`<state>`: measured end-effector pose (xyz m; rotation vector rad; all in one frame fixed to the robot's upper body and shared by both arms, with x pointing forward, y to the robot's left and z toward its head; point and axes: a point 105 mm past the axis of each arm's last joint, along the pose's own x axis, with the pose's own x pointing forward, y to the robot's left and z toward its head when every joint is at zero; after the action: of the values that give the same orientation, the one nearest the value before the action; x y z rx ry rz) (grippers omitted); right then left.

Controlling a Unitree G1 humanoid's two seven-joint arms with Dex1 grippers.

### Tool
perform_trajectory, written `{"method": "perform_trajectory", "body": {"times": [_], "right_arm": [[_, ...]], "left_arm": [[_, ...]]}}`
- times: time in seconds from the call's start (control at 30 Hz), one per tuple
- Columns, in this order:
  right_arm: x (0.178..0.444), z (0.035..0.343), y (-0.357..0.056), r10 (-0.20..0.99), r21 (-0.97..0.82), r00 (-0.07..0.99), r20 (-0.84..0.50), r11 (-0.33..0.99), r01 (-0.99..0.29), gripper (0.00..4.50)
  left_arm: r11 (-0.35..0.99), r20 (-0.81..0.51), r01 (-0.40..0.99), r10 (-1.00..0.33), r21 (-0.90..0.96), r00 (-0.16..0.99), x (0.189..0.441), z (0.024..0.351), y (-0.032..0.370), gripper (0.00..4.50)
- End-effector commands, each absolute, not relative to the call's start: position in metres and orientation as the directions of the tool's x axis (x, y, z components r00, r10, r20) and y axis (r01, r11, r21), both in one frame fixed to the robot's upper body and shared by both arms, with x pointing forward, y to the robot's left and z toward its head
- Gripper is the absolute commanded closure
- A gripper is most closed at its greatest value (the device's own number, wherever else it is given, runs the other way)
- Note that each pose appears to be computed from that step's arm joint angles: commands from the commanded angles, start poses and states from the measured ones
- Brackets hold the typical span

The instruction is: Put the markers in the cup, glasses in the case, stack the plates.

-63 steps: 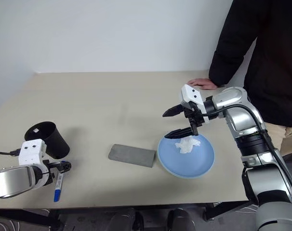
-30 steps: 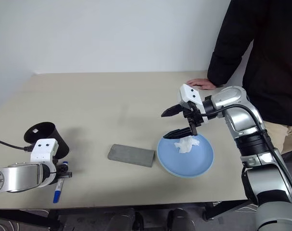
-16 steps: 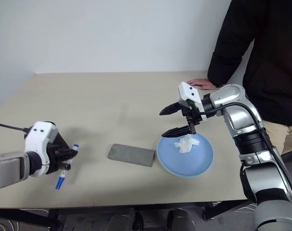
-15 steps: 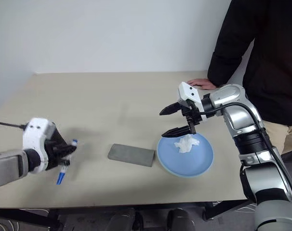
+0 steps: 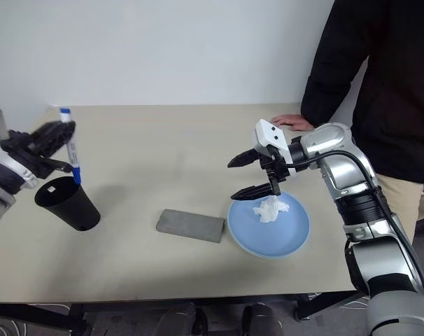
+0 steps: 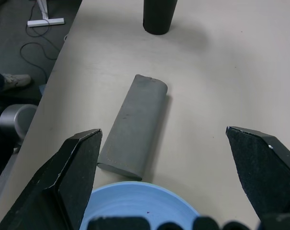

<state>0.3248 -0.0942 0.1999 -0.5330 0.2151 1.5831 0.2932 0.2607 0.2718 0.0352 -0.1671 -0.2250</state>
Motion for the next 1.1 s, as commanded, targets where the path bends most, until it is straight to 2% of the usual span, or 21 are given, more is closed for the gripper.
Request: {"method": "perform_trajectory", "body": {"times": [0.03,0.2,0.3,0.5,0.73,0.87,1.1], "right_arm": [[0.322,0.215,-0.091,0.903,-0.236,0.007,-0.429,-0.104,-0.966,0.00],[0.319,0.217,-0.091,0.907,-0.234,-0.004,-0.420,-0.112,-0.966,0.00],[0.318,0.216,-0.092,0.908,-0.232,0.002,-0.419,-0.105,-0.967,0.00],[0.320,0.214,-0.093,0.912,-0.230,0.025,-0.409,-0.077,-0.970,0.00],[0.318,0.213,-0.092,0.915,-0.228,0.027,-0.403,-0.072,-0.971,0.00],[0.316,0.213,-0.092,0.916,-0.226,0.031,-0.399,-0.066,-0.972,0.00],[0.316,0.213,-0.093,0.917,-0.225,0.034,-0.397,-0.061,-0.972,0.00]], "left_arm": [[0.987,0.294,0.160,-0.162,0.032,0.942,0.286,0.293,0.287,4.02],[0.993,0.308,0.091,-0.111,0.077,0.945,0.287,0.281,0.304,4.02],[0.995,0.302,-0.014,-0.017,0.100,0.953,0.292,0.269,0.318,4.02],[0.993,0.255,0.015,-0.044,0.113,0.966,0.295,0.243,0.313,4.02],[0.994,0.264,0.030,-0.056,0.101,0.963,0.299,0.234,0.307,4.02],[0.994,0.216,0.028,-0.051,0.108,0.975,0.302,0.213,0.306,4.02],[0.991,0.217,0.008,-0.037,0.133,0.975,0.304,0.198,0.308,4.02]]}}
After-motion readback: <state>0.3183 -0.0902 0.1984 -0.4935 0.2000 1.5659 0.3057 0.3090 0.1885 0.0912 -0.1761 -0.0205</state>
